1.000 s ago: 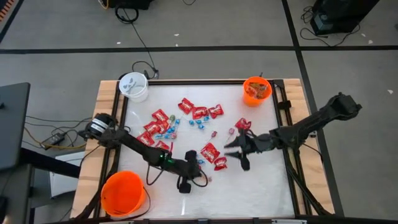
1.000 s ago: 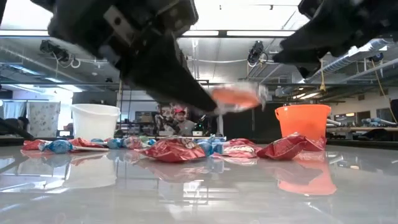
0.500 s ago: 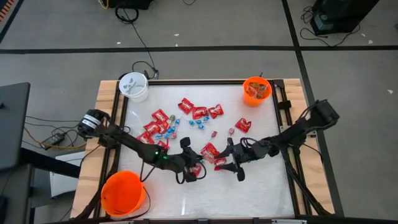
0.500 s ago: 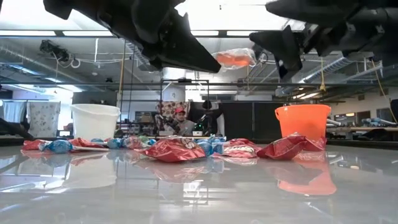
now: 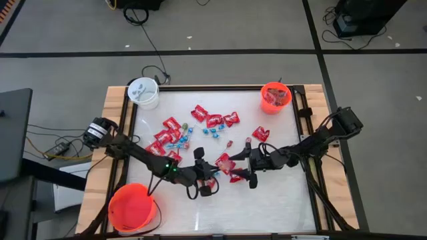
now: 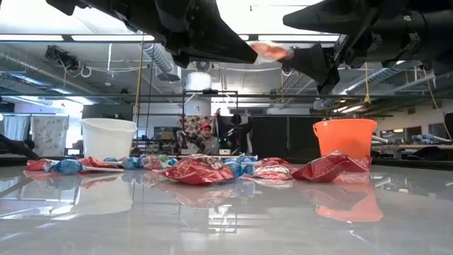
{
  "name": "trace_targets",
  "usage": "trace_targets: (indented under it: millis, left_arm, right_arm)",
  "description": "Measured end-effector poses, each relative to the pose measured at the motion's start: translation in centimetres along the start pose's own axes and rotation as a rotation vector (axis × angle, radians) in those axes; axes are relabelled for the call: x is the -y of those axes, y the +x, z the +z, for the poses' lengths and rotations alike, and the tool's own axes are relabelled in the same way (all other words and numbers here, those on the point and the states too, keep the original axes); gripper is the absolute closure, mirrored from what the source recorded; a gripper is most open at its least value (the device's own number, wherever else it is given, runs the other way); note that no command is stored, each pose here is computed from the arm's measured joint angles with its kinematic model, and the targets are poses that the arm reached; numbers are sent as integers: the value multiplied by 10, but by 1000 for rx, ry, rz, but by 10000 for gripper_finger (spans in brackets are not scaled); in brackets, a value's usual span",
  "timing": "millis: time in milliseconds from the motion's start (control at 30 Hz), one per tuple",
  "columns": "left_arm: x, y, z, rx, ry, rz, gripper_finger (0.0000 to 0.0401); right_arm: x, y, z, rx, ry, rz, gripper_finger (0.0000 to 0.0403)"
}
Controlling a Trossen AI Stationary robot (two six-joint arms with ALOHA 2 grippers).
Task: Sort candy by brand, put in halloween buckets
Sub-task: Put the orange gummy into the top orange bucket
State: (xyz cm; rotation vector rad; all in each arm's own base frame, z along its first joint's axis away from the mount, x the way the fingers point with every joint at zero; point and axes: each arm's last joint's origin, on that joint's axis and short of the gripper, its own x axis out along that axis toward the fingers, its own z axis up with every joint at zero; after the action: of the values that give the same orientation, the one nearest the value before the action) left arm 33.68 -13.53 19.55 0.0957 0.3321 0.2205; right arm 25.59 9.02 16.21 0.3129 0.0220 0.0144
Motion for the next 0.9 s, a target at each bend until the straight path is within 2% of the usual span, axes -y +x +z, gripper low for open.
trace_targets:
  millis: [233, 500, 667, 900]
  left_arm:
    - [0, 0, 1, 7, 9, 2, 396]
    - [-1, 1, 2, 21, 2, 3, 396]
    - [-1, 1, 3, 23, -4, 3, 396]
    - [1, 4, 1, 34, -15, 2, 396]
  right_arm:
    - [3, 0, -3, -6, 20, -73, 122]
    - [0, 0, -5, -58, 86, 43, 122]
    - [1, 1, -4, -61, 121, 50, 124]
    - [2, 1, -4, -76, 171, 76, 158]
